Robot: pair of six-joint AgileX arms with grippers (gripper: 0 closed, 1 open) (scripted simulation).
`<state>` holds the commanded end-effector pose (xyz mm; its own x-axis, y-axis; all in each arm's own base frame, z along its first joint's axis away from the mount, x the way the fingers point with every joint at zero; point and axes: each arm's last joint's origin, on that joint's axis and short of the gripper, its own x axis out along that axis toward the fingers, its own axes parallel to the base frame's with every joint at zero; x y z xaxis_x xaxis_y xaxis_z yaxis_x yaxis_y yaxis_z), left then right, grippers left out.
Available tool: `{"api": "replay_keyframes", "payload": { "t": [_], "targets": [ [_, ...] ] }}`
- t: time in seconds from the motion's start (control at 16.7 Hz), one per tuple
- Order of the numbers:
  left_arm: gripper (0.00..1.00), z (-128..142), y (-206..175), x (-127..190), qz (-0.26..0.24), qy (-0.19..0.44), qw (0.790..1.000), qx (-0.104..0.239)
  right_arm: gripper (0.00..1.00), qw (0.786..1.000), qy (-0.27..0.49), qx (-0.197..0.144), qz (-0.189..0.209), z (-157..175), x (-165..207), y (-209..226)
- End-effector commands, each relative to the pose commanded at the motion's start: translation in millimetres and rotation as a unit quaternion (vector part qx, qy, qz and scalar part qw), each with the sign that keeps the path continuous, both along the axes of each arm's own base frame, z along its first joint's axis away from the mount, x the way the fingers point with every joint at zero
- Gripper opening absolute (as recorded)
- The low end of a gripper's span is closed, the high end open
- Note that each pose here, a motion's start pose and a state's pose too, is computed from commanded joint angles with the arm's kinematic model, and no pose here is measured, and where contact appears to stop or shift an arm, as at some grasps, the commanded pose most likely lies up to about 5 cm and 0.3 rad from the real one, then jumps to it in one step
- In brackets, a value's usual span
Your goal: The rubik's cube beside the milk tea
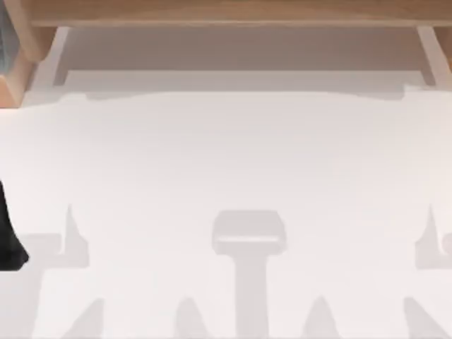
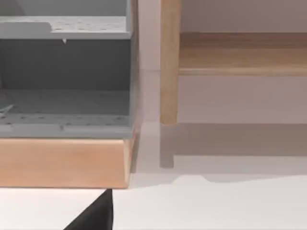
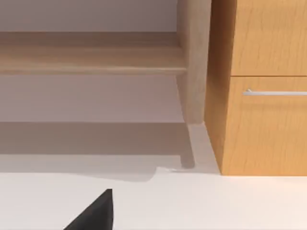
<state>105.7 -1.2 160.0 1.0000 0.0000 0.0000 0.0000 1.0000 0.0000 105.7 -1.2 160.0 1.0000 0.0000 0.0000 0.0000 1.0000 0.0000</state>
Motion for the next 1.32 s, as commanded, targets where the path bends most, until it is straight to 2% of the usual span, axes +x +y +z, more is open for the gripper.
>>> {"api": "replay_keyframes", "payload": {
  "t": [0.18, 0.3, 0.48, 0.66, 0.96, 1.14, 1.32],
  "targets": [
    [1.00, 0, 0, 0, 0.000, 0.000, 1.000, 0.000, 1.00, 1.000, 0.000, 0.000, -0.001, 3, 0, 0],
    [1.00, 0, 0, 0, 0.000, 0.000, 1.000, 0.000, 1.00, 1.000, 0.001, -0.002, -0.003, 16, 1, 1],
    [1.00, 0, 0, 0, 0.000, 0.000, 1.000, 0.000, 1.00, 1.000, 0.003, -0.005, -0.007, 55, 7, 4],
    [1.00, 0, 0, 0, 0.000, 0.000, 1.000, 0.000, 1.00, 1.000, 0.012, -0.008, -0.011, 109, 30, 11],
    [1.00, 0, 0, 0, 0.000, 0.000, 1.000, 0.000, 1.00, 0.999, 0.037, -0.013, -0.013, 185, 122, 42],
    [1.00, 0, 0, 0, 0.000, 0.000, 1.000, 0.000, 1.00, 0.999, 0.041, -0.015, -0.012, 207, 189, 72],
    [1.00, 0, 0, 0, 0.000, 0.000, 1.000, 0.000, 1.00, 0.999, 0.029, -0.011, -0.009, 217, 240, 103]
  ]
}}
